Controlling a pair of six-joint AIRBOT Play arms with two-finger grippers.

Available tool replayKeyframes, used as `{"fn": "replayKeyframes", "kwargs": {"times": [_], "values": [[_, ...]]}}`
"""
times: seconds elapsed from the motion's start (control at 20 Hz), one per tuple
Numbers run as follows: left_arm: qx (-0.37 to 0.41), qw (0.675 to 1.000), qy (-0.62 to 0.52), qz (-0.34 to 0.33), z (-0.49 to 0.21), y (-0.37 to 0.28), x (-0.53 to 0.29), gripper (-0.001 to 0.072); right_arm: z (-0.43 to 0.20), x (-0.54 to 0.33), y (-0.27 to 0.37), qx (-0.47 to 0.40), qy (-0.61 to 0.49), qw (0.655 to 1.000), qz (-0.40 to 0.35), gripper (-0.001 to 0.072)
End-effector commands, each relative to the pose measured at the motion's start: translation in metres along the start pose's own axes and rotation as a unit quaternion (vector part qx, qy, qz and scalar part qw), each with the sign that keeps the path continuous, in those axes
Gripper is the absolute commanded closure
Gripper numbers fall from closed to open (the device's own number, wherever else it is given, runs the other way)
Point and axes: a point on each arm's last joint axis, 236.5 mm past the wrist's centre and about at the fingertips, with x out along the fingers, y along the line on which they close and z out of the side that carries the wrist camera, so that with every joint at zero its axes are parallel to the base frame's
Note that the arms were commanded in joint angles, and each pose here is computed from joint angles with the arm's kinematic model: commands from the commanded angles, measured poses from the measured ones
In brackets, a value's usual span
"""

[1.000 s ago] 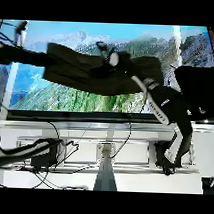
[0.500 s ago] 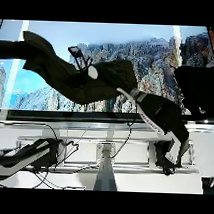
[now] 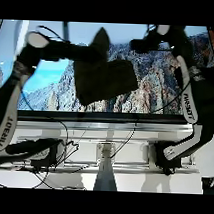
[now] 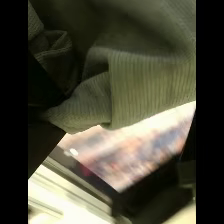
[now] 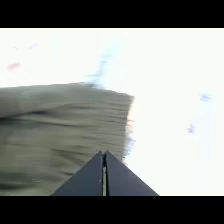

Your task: Fold the clothes and pants, and hang the long-sleeved shirts on hangers.

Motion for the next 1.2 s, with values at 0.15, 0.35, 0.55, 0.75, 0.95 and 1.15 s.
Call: {"fn": "replayKeyframes", "kwargs": {"times": [0.15, 0.35, 0.55, 0.75, 0.95, 1.15], "values": [[-0.008, 0.995, -0.092, 0.038, -0.008, -0.032, 0.118, 0.0012, -0.038, -0.037, -0.138, 0.102, 0.05, 0.992, -0.056, 0.0682], [0.058, 0.993, -0.077, 0.071, -0.003, -0.01, 0.101, 0.0006, -0.083, -0.02, -0.176, 0.105, 0.1, 0.989, -0.036, 0.0661], [0.103, 0.987, -0.046, 0.111, 0.007, 0.029, 0.059, 0.0008, -0.106, 0.012, -0.124, 0.122, 0.09, 0.976, 0.157, 0.0496], [0.073, 0.99, -0.025, 0.119, 0.006, 0.059, 0.032, 0.0008, -0.108, 0.048, -0.065, 0.182, 0.07, 0.952, 0.237, -0.0008], [0.067, 0.991, -0.017, 0.119, 0.003, 0.064, 0.028, 0.0008, -0.104, 0.08, -0.023, 0.096, 0.062, 0.976, 0.187, -0.0008], [0.068, 0.991, -0.015, 0.117, 0.002, 0.062, 0.029, 0.0009, -0.105, 0.108, -0.057, 0.149, 0.059, 0.986, 0.054, -0.0002]]}}
